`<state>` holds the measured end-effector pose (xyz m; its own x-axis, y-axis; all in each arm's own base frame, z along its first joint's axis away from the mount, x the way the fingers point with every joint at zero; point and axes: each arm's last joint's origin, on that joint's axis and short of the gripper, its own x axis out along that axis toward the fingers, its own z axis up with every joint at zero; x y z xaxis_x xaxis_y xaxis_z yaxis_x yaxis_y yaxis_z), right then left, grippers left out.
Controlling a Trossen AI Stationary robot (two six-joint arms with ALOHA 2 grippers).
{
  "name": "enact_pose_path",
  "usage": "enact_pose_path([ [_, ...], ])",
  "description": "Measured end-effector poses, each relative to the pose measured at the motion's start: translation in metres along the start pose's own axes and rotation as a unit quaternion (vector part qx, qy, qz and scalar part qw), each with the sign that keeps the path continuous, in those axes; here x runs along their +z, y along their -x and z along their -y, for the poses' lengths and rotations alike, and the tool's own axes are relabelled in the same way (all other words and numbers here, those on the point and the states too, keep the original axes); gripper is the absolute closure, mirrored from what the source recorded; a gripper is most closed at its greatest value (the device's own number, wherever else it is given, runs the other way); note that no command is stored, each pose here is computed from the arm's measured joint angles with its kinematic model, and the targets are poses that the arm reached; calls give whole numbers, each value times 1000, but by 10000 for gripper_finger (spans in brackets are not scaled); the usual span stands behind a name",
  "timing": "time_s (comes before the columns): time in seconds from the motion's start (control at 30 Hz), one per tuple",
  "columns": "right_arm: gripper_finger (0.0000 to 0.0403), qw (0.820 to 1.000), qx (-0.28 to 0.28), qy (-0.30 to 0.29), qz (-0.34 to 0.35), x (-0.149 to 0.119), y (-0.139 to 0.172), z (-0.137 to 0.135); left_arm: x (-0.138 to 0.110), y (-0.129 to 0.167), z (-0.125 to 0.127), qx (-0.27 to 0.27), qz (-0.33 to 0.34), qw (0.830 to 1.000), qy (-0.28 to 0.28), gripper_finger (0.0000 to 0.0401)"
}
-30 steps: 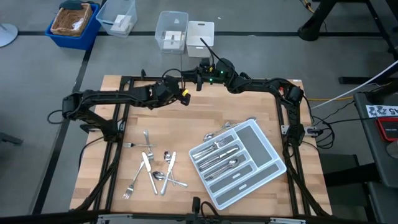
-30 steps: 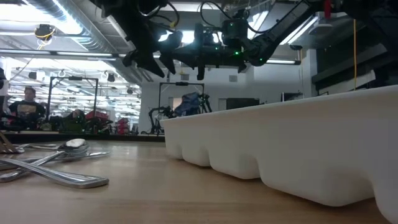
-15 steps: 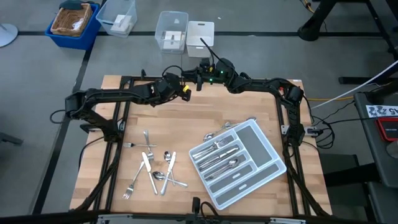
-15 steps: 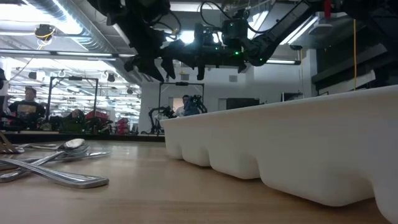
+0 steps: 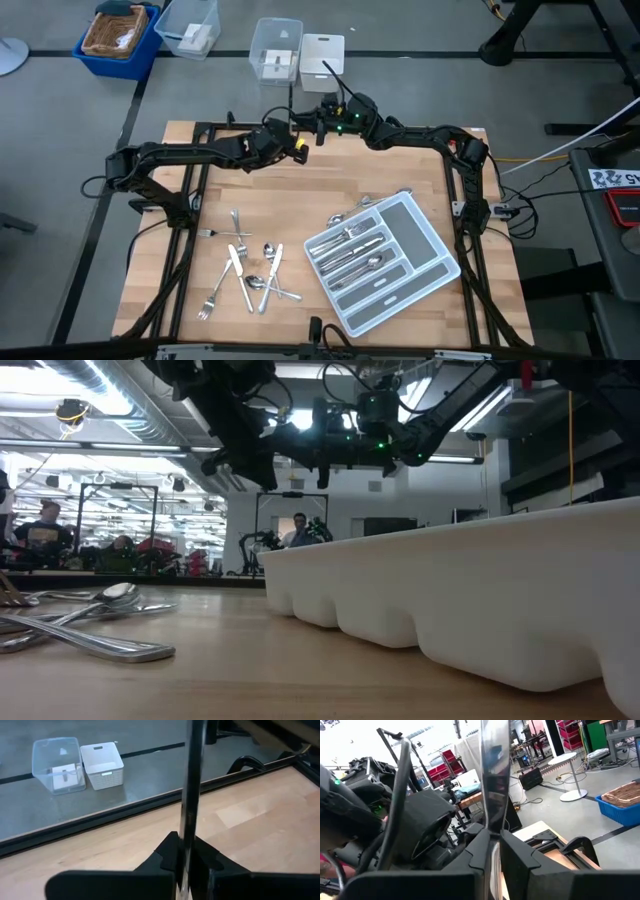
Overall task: Sort silverware
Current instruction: Put the silver table knife into the silverware tray
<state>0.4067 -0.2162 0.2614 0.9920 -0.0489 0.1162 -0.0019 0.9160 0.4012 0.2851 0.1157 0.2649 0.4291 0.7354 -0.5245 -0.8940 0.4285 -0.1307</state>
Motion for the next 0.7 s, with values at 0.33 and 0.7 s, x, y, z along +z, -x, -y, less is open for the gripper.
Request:
enact_pose_path([
  [0.33, 359, 1000, -2, -2, -4, -1, 0, 0, 1, 1, 0, 0, 1, 1000, 1, 394],
  [0.7, 358, 998, 45, -24, -31, 5, 8, 10, 14, 29, -14, -11, 10, 1000, 2, 394],
])
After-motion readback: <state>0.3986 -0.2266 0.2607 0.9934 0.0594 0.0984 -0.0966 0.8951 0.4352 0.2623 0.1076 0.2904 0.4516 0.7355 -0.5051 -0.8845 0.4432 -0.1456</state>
